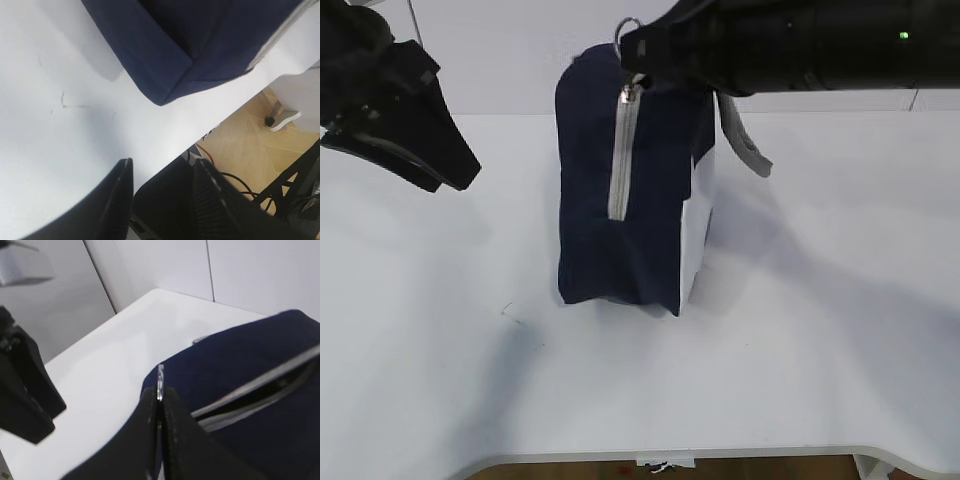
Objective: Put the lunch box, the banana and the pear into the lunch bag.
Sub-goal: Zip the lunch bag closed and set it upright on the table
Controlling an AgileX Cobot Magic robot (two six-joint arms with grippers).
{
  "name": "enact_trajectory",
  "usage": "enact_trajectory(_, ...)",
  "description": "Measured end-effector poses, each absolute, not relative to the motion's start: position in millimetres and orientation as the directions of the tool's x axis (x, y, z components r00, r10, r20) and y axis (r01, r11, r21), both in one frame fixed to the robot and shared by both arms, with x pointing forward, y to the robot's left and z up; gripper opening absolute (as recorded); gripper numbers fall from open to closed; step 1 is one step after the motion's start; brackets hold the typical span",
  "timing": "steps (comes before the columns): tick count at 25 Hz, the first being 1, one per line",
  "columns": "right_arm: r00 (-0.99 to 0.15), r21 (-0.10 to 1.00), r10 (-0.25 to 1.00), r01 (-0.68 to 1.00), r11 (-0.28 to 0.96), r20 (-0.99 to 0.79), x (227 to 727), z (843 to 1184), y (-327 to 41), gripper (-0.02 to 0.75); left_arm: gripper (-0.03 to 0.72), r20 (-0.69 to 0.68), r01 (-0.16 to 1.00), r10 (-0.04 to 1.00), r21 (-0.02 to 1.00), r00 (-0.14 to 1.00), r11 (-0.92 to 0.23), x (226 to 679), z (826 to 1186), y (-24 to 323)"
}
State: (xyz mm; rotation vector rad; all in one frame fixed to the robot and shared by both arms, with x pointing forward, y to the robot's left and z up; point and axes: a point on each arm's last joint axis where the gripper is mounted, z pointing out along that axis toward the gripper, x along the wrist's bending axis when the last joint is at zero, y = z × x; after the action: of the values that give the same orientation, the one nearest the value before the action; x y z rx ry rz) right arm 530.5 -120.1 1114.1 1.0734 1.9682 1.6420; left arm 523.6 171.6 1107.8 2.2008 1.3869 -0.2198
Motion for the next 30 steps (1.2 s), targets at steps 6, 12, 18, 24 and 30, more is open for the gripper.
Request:
enact_trajectory(6,-0.649,0.954,0.736,0.300,0.016,0.192,542.7,1124.1,-113.7,-0.010,0.306,-0.377,0.841,0.767,0.386,0.519,-0.379,525.1,1108.4,170.9)
enact_trajectory(12,-0.646,0.956,0.739,0.293,0.010,0.190,543.9,1127.2,-113.6,-0.010,0.306,-0.293,0.732,0.723,0.542,0.626,-0.414,535.7,1113.3,167.6)
enact_trajectory(18,-0.645,0.956,0.739,0.295,0.008,0.192,544.1,1126.9,-113.5,-0.010,0.396,-0.348,0.709,0.668,0.584,0.658,-0.395,549.5,1101.2,155.7)
enact_trajectory(24,-0.646,0.956,0.739,0.293,0.008,0.192,544.2,1127.5,-113.5,-0.010,0.460,-0.399,0.715,0.638,0.595,0.659,-0.366,565.2,1082.4,146.0)
enact_trajectory(30,-0.644,0.956,0.740,0.293,0.007,0.192,544.3,1127.5,-113.6,-0.010,0.465,-0.406,0.706,0.636,0.627,0.656,-0.329,578.3,1071.0,141.0)
